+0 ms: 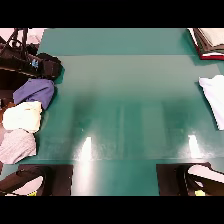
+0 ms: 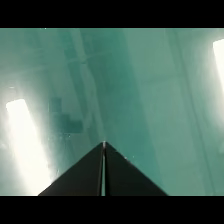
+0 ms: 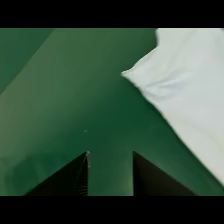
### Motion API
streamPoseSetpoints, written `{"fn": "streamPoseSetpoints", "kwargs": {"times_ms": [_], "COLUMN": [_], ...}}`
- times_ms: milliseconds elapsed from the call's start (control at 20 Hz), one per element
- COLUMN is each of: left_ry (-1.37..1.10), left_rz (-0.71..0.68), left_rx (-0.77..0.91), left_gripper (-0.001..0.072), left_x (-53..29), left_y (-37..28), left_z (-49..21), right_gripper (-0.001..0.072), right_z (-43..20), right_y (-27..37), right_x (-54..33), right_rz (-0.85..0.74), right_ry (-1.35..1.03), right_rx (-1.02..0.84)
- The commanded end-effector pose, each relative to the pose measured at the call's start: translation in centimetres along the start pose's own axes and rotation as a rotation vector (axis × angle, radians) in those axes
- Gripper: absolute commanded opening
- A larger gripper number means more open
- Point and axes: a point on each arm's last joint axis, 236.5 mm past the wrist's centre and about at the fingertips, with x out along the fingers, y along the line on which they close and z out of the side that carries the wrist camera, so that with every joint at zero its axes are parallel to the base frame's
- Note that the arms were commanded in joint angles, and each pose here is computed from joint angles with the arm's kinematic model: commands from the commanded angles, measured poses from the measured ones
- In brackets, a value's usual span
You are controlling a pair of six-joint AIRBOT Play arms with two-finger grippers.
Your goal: Fold the shirts.
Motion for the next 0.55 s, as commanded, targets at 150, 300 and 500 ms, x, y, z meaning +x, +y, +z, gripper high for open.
{"fn": "streamPoseSetpoints", "kwargs": {"times_ms": [150,300,500], "left_ry": [-0.051,-0.057,-0.057], "left_rz": [0.002,0.002,0.002], "left_rx": [0.0,0.0,0.0], "left_gripper": [0.0022,0.0022,0.0022], "left_x": [-0.1,-0.1,-0.1], "left_y": [0.0,0.0,0.0], "left_z": [1.2,1.3,1.3], "right_gripper": [0.0023,0.0023,0.0023], "right_z": [-10.9,-15.7,-20.4], "right_y": [14.3,18.7,22.7], "right_x": [4.7,5.2,5.3], "right_rz": [0.229,0.295,0.36], "right_ry": [0.339,0.45,0.535], "right_rx": [-0.265,-0.371,-0.473]}}
